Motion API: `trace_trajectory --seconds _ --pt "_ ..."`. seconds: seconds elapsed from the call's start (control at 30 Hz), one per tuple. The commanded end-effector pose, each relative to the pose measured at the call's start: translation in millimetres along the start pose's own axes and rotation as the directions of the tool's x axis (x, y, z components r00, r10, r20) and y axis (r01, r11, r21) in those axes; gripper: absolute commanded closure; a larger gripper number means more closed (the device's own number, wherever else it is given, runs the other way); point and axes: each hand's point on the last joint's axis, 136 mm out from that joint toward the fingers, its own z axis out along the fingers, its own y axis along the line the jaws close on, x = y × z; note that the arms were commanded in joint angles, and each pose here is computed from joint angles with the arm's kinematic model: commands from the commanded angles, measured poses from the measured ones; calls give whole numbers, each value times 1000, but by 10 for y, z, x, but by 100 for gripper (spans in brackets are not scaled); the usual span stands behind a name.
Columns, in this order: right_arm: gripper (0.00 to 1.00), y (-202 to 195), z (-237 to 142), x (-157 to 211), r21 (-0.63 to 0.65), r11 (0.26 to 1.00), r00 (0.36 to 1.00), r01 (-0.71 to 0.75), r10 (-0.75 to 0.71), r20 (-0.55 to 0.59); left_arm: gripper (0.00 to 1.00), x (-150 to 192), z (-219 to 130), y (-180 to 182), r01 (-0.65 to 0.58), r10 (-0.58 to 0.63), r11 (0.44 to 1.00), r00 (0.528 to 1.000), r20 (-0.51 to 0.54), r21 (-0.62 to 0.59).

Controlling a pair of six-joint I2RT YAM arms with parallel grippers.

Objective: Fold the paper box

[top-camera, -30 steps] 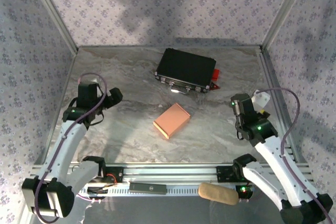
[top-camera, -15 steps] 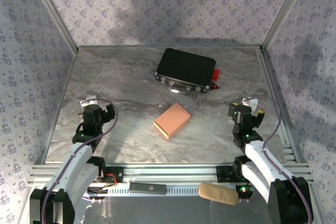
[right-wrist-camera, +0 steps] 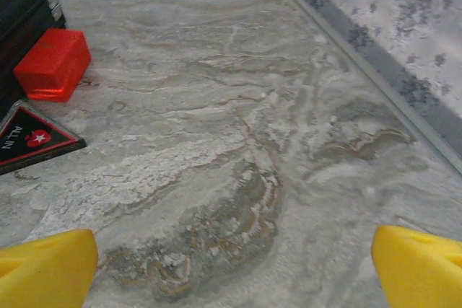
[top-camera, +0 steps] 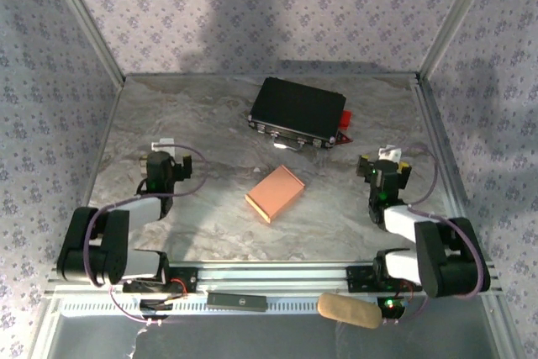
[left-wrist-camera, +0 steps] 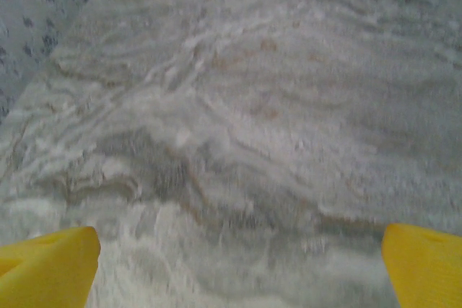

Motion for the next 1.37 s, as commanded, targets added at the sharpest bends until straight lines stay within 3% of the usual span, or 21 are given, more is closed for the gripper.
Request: trace_trajectory --seconds 0.0,0.1,0.17,0.27,0.4,0.53,1.33 --pt "1 120 89 -355 -48 998 994 35 -30 108 0 -368 92 -16 8 -9 1000 994 113 7" --pt "1 86 199 -262 -65 997 993 37 -30 112 0 -330 199 -2 30 -30 1000 990 138 -3" --pt "1 106 263 -211 -79 996 994 33 -25 106 0 -269 228 36 63 -65 998 993 102 24" --pt "1 126 335 -168 -73 996 994 41 -33 101 0 -206 256 131 119 -121 993 979 167 22" --pt "1 156 356 -147 -96 994 997 46 -39 72 0 -188 261 41 89 -97 994 986 133 68" --pt "1 158 476 -146 -124 992 1000 25 -23 11 0 -146 329 191 154 -156 988 985 80 23" --pt "1 159 463 -136 -118 992 999 31 -30 14 0 -162 328 193 152 -154 988 984 92 23"
